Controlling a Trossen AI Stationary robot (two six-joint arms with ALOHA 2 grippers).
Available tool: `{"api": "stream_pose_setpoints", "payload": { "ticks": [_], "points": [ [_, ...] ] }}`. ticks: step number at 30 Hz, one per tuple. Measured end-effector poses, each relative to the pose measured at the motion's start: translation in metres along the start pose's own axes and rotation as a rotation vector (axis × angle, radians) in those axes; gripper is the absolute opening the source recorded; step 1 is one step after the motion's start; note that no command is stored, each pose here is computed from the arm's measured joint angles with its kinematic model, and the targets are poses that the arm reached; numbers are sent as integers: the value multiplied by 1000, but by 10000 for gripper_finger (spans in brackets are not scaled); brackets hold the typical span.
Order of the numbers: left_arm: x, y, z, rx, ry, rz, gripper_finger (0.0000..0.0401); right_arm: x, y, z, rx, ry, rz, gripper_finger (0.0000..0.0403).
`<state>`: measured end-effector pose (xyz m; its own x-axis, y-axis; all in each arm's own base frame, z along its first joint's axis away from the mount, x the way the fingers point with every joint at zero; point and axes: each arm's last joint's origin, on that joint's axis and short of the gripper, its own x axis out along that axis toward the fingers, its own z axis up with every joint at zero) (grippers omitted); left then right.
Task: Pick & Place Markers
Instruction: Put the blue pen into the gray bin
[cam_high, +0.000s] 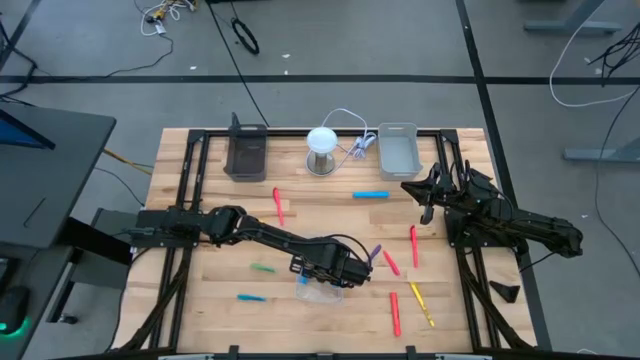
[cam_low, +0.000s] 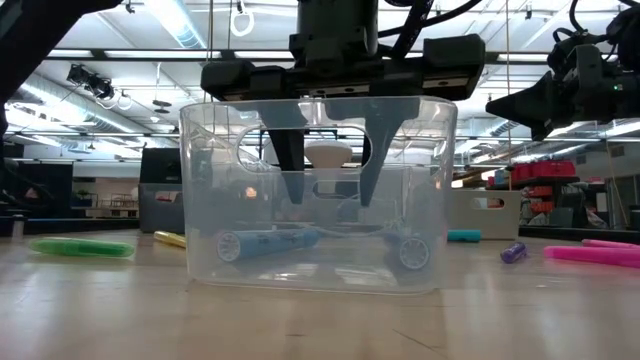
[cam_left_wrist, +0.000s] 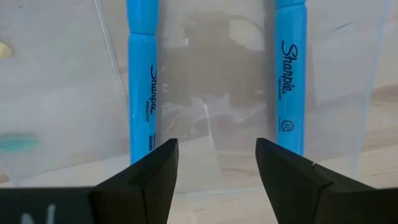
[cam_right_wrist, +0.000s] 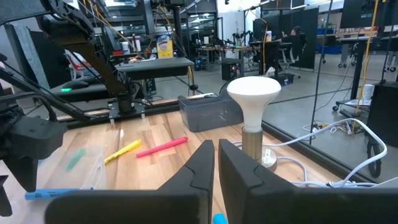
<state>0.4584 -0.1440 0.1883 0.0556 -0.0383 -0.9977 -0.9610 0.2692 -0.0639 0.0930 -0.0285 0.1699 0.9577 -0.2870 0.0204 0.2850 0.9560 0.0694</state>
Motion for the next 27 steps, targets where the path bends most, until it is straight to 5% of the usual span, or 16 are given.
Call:
{"api": "stream_pose_setpoints", "payload": {
  "ticks": [20, 27],
  "points": [
    [-50, 15, 1, 92, 105, -44, 222, 0, 0, 0, 0, 0, 0, 29],
    [-85, 35, 4, 111, 14, -13, 222, 0, 0, 0, 0, 0, 0, 29]
  ]
}}
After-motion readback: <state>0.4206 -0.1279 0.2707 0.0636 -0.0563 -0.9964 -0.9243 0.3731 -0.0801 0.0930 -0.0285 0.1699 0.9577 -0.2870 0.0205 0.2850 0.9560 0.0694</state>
